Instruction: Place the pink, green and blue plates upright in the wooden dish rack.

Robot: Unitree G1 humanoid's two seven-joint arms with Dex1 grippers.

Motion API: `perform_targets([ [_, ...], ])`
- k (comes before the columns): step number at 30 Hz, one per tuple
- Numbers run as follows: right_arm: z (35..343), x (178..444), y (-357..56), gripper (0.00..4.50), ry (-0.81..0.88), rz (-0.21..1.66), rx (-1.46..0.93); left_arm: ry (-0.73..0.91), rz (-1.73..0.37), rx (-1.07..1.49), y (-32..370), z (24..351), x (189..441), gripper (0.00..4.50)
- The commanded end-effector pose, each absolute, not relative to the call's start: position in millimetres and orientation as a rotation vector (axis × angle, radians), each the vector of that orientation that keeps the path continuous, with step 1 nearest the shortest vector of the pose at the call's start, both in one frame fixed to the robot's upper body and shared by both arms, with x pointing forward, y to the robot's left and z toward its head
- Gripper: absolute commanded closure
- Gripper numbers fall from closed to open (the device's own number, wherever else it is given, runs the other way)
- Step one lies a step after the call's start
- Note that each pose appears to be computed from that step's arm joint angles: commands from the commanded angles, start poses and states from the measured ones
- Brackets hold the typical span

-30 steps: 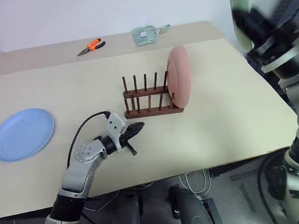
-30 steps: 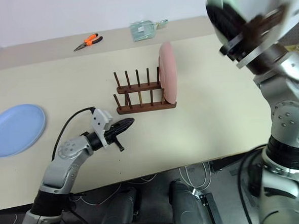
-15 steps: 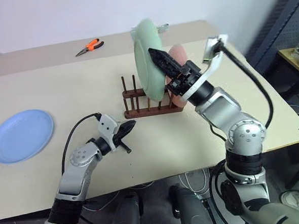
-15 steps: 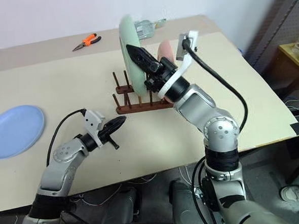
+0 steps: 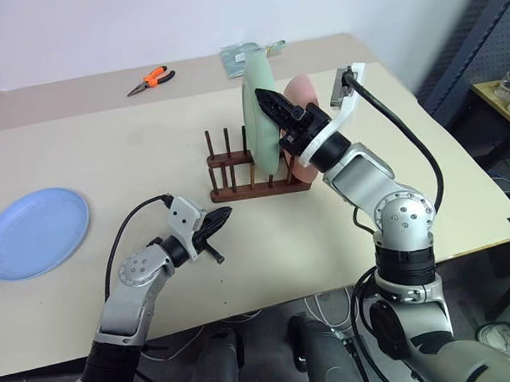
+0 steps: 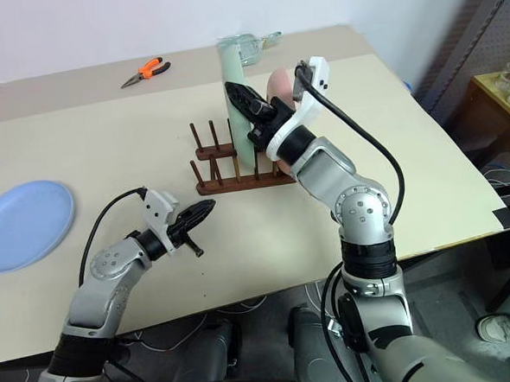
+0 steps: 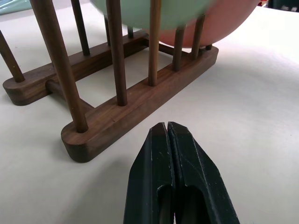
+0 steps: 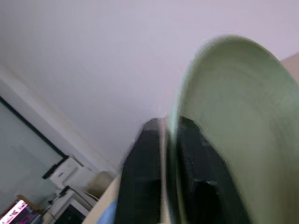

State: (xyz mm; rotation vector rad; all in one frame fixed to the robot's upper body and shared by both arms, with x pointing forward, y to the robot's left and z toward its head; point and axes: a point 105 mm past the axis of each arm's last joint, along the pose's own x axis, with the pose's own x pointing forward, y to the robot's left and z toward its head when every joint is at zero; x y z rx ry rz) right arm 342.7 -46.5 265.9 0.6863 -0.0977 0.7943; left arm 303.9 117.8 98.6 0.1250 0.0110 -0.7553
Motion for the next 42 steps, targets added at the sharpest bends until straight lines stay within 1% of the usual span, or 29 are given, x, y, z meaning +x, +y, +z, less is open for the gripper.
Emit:
perform_targets([
  [1,291,336,-45,2.02,-0.222,0.822,0.512,-0.015,-0.781,0.102,115,109,300,4.24],
  [3,292,337,-47,2.01,-0.244,0.81,0.425,-0.01,-0.786,0.09,116,110,299,3.62],
  [4,294,338,-49,2.01,-0.274,0.787,0.314,-0.01,-0.782,0.088,117,111,299,3.21],
  [6,297,342,-54,2.01,-0.322,0.746,0.165,-0.017,-0.76,0.087,122,114,301,2.17],
  [7,302,343,-60,2.01,-0.363,0.721,0.081,-0.029,-0.71,0.073,131,118,305,1.66],
  [9,317,337,-67,2.01,-0.471,0.732,-0.103,-0.089,-0.525,0.035,164,133,316,0.58],
  [10,323,329,-66,1.74,-0.508,0.779,-0.155,-0.126,-0.417,0.004,184,142,321,0.03],
  [12,328,308,-56,1.15,-0.568,0.905,-0.249,-0.207,-0.145,-0.063,231,159,329,0.0],
  [13,326,300,-51,0.72,-0.581,0.959,-0.285,-0.237,-0.013,-0.094,253,166,330,0.0],
  [14,322,293,-45,0.18,-0.584,1.01,-0.342,-0.259,0.157,-0.107,281,171,328,0.0],
  [15,313,286,-40,0.04,-0.574,1.058,-0.407,-0.259,0.341,-0.094,311,173,321,0.0],
  [17,298,279,-31,0.04,-0.559,1.125,-0.509,-0.229,0.631,-0.067,357,171,304,0.0],
  [19,287,275,-25,0.04,-0.544,1.166,-0.523,-0.183,0.854,-0.076,388,163,282,0.0],
  [21,279,275,-19,0.04,-0.53,1.195,-0.509,-0.13,1.044,-0.169,411,149,258,0.0],
  [23,273,275,-15,0.04,-0.524,1.212,-0.499,-0.082,1.146,-0.261,419,136,241,0.0],
  [26,270,277,-11,0.04,-0.518,1.228,-0.475,-0.037,1.155,-0.427,414,119,235,0.0],
  [27,268,278,-9,0.04,-0.517,1.231,-0.469,0.018,1.152,-0.503,409,106,235,0.0],
  [30,266,278,-7,0.0,-0.521,1.231,-0.467,0.064,1.125,-0.636,400,90,237,0.8],
  [34,267,283,-9,0.0,-0.512,1.21,-0.449,0.058,1.044,-0.665,394,93,247,2.72],
  [37,265,285,-10,0.0,-0.492,1.21,-0.463,0.043,1.003,-0.627,392,101,254,4.32],
  [38,266,284,-9,0.0,-0.497,1.213,-0.472,0.009,0.963,-0.591,389,111,261,4.47],
  [41,266,280,2,0.0,-0.54,1.222,-0.571,-0.157,0.806,-0.479,371,156,284,4.47],
  [42,261,278,10,0.0,-0.552,1.244,-0.611,-0.231,0.702,-0.404,354,181,297,4.47],
])
